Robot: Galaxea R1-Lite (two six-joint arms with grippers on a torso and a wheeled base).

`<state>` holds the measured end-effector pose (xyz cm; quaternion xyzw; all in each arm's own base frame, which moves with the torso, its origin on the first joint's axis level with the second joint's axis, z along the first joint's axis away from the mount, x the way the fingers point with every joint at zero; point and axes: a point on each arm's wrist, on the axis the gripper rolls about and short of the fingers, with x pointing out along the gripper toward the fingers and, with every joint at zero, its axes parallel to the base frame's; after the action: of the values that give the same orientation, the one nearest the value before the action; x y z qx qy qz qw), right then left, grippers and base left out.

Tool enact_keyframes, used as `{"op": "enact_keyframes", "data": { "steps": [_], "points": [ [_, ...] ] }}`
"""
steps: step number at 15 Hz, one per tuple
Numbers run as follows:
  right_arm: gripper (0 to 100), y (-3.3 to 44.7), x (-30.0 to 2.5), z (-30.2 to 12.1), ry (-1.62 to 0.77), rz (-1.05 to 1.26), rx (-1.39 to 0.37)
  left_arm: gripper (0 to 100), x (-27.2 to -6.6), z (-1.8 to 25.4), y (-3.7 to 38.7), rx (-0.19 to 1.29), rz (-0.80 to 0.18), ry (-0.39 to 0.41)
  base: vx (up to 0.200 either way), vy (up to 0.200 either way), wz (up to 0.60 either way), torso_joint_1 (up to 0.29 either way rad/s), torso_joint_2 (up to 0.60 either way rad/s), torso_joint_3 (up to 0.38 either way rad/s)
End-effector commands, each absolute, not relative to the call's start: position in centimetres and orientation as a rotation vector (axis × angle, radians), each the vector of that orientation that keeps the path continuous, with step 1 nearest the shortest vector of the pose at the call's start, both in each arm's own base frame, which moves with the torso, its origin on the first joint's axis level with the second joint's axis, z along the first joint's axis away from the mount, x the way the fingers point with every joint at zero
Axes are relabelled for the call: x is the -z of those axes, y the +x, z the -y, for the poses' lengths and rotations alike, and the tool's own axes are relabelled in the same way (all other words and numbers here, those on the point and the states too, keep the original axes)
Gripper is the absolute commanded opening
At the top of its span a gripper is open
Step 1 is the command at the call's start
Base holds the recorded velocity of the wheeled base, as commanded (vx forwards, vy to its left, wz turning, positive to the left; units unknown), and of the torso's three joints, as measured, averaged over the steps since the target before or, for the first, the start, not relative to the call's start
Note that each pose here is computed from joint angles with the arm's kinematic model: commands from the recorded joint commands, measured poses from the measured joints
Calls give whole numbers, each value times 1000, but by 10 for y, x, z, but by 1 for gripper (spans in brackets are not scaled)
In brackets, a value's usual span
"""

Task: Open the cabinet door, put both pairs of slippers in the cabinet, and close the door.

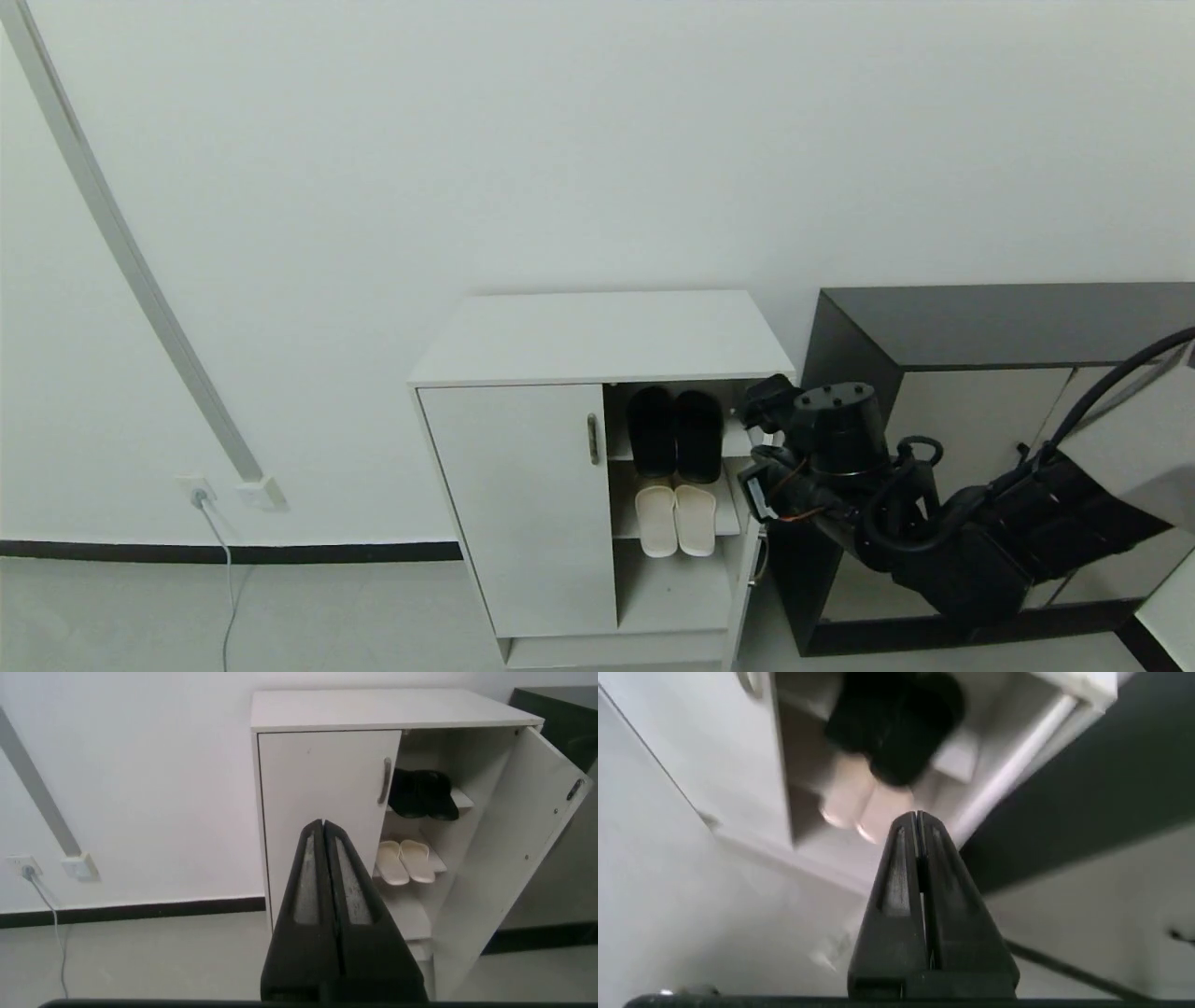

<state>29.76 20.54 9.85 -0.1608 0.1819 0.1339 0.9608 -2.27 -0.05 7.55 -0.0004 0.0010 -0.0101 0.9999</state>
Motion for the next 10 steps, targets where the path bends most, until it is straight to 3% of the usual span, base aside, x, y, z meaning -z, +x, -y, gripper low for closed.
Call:
{"op": "enact_keyframes", "data": {
  "steps": [1, 10],
  "points": [
    [0, 292, -108, -190, -356, -408, -248, 0, -76, 1, -23, 20, -2, -2, 0, 0, 0, 0, 0, 0],
    [0, 303, -70, -206, -348, -536, -283, 0, -76, 1, -23, 20, -2, -3, 0, 0, 0, 0, 0, 0]
  ]
}}
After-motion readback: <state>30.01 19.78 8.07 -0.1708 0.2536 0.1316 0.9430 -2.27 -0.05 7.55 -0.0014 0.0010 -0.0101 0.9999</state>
